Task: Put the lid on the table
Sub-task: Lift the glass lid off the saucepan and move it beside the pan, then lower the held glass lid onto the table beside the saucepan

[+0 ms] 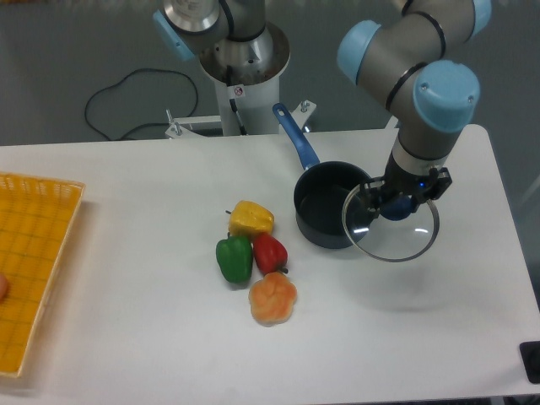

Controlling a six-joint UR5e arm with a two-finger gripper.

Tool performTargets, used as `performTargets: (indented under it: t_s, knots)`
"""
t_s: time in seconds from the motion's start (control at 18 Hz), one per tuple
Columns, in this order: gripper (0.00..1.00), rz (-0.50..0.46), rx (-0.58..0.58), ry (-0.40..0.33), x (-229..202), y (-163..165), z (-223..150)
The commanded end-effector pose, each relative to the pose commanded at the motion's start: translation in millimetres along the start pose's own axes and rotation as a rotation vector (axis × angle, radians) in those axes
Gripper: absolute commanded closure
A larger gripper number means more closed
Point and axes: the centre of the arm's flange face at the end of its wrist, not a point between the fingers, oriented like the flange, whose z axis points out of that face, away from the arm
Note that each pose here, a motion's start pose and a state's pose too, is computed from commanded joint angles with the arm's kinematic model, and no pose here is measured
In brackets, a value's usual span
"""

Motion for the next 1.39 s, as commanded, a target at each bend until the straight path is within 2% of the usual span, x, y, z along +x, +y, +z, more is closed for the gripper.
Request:
performTargets:
  t_s: [0.22,0.61,1.39]
  knots:
    - [0.55,0.004,-0.012,0.003,-9,-19,18]
    - [0.55,0.021,0.0,-0.039,-15,-45,46]
    - [0.54,0.061,-0.018,-0.018,11,-71,94]
